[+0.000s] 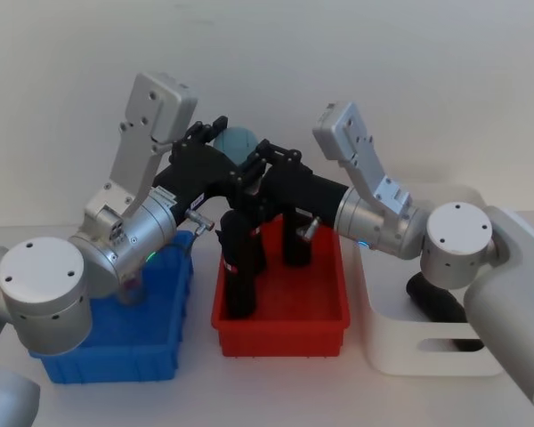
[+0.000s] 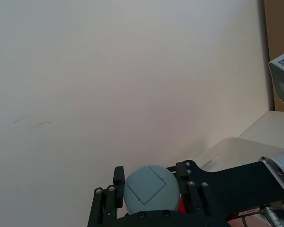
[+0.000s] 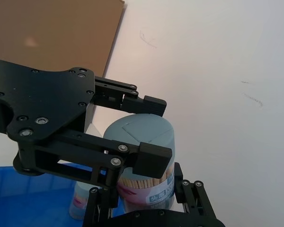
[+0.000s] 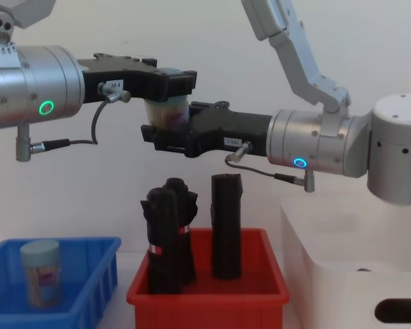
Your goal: Pick the cotton swabs from the blue box and place them into the white box.
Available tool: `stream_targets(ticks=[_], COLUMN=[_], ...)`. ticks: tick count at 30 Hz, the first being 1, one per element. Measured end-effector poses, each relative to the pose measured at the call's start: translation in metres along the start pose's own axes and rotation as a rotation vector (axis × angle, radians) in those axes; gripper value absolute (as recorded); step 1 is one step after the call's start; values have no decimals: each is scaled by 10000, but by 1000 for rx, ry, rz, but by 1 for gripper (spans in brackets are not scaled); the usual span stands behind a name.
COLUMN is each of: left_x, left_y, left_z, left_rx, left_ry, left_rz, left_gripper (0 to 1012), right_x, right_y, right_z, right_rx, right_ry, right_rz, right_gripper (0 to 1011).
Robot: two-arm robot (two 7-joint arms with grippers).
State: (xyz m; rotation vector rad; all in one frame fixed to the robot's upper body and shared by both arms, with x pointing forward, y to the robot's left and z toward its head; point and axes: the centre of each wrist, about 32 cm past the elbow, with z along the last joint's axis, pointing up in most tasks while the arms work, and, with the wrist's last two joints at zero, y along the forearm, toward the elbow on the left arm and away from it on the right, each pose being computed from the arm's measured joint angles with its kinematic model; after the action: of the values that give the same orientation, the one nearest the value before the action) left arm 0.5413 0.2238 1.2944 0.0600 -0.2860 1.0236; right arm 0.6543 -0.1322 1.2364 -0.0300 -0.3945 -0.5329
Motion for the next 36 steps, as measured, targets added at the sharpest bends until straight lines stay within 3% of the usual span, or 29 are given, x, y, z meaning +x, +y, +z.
stream_targets(ticks=[9, 21, 36], left_x=[-1, -2, 0], left_y=[0, 0, 0], left_z=[0, -1, 0], left_rx=[1, 1, 1], left_ry=[0, 1, 1], left_rz=[-2, -4, -4], left_gripper=[670, 1003, 1004], right_x=[0, 4, -18], right_y=[3, 3, -203], right_z=[1, 2, 17], right_rx=[1, 2, -34], right_ry=[1, 0, -16], right_rz=[-4, -6, -86], right_gripper=[641, 640, 640])
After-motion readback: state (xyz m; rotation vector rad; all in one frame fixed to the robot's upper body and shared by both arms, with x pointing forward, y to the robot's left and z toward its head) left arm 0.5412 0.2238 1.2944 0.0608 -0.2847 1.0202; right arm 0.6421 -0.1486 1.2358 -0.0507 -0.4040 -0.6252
